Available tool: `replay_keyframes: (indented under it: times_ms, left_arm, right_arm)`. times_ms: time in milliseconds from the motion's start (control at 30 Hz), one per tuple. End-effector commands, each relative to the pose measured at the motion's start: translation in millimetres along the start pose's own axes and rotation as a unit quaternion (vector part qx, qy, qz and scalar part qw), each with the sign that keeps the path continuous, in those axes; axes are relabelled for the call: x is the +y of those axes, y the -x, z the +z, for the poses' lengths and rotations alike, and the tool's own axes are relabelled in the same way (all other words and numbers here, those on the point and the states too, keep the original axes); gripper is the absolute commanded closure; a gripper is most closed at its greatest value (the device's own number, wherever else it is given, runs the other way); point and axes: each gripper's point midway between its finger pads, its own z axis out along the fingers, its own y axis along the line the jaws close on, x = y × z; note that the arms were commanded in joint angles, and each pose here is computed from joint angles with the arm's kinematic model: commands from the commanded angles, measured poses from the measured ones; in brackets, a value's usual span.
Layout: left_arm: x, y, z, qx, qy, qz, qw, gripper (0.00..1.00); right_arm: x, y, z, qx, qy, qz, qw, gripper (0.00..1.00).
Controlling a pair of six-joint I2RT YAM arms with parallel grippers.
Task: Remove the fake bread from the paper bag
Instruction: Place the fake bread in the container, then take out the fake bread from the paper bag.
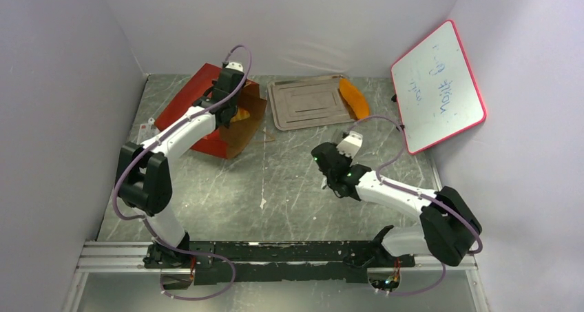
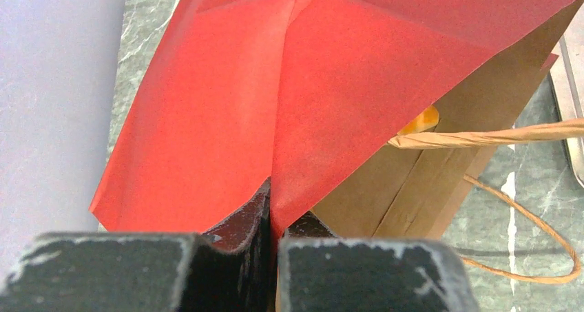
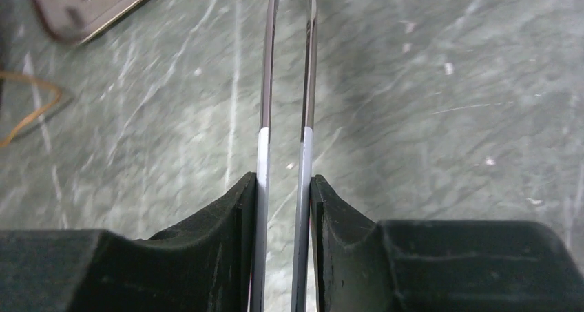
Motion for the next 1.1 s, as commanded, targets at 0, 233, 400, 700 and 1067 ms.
replay_keyframes:
  times_ms: [0,233,400,700,1067]
  left_arm:
    - [2,15,-14,-0.027,-0.012,-0.017,0.999,0.93]
    - [1,16,-24,-0.043,-0.033,-0.011,0.998,0.93]
    - [-5,10,-33,-0.061,-0.065,-0.004,0.996,0.93]
    - [-2,11,-48,-0.098,-0.083,0.01,0.992,0.93]
    - [-6,11,-56,-0.104,-0.092,0.012,0.99,0.93]
  right_arm:
    - [36,8,-19,-0.012,0.047,-0.034,0.998,0.82]
    - [97,2,-52,0.0,0.179,-0.122,0.976,0.86]
    - [127,-3,-72,0.011,0.27,-0.184,0.945,0.84]
    - [159,-29,-105,0.054,0.375,-0.243,0.893,0.8]
    - [184,-45,-109,0.11,0.398,-0.132,0.901,0.7]
